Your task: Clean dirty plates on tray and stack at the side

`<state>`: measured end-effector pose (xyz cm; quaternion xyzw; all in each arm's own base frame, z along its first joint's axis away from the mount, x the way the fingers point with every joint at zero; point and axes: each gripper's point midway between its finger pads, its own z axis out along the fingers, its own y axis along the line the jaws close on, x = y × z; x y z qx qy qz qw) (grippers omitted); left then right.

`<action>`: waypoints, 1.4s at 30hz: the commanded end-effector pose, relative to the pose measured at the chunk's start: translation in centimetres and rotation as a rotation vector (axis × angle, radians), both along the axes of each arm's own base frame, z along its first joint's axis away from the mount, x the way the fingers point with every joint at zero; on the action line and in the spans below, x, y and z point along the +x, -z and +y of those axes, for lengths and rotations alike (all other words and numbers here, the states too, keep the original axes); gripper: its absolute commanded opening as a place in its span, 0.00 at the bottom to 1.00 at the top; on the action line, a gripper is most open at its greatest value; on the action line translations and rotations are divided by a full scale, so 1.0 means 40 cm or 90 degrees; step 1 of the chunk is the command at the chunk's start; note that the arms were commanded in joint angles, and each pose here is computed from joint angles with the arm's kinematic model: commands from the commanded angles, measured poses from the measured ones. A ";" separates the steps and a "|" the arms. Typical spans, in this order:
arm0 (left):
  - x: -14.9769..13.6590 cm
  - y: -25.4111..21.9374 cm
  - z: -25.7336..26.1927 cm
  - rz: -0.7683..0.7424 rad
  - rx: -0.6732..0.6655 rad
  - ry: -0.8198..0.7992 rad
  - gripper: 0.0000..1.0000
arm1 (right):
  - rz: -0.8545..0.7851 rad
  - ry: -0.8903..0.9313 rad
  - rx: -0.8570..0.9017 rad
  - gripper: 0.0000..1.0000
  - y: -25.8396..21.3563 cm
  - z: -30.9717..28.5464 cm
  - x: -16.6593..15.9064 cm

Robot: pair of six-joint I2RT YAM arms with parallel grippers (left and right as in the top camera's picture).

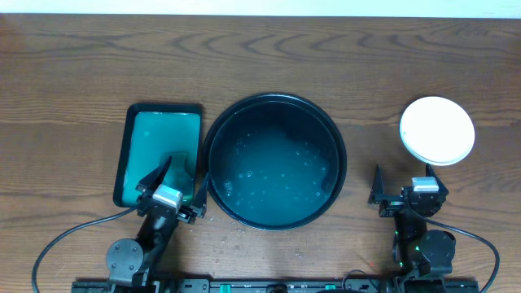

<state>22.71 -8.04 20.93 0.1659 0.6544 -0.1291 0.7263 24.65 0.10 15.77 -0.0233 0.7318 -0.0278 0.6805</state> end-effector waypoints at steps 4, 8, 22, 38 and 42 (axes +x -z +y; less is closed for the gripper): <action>0.028 0.082 0.047 0.088 -0.088 -0.072 0.81 | -0.001 -0.003 -0.004 0.99 0.000 0.004 -0.001; 0.042 0.130 0.119 0.161 -0.201 -0.183 0.81 | -0.001 -0.003 -0.004 0.99 0.000 0.004 -0.001; 0.039 0.181 0.153 0.186 -0.111 -0.241 0.81 | -0.001 -0.003 -0.004 0.99 0.000 0.004 -0.001; 0.039 0.183 0.149 0.177 -0.065 -0.233 0.81 | 0.000 -0.003 -0.004 0.99 0.000 0.004 -0.001; 0.039 0.182 0.149 0.176 -0.065 -0.233 0.81 | 0.000 -0.003 -0.004 0.99 0.000 0.004 -0.001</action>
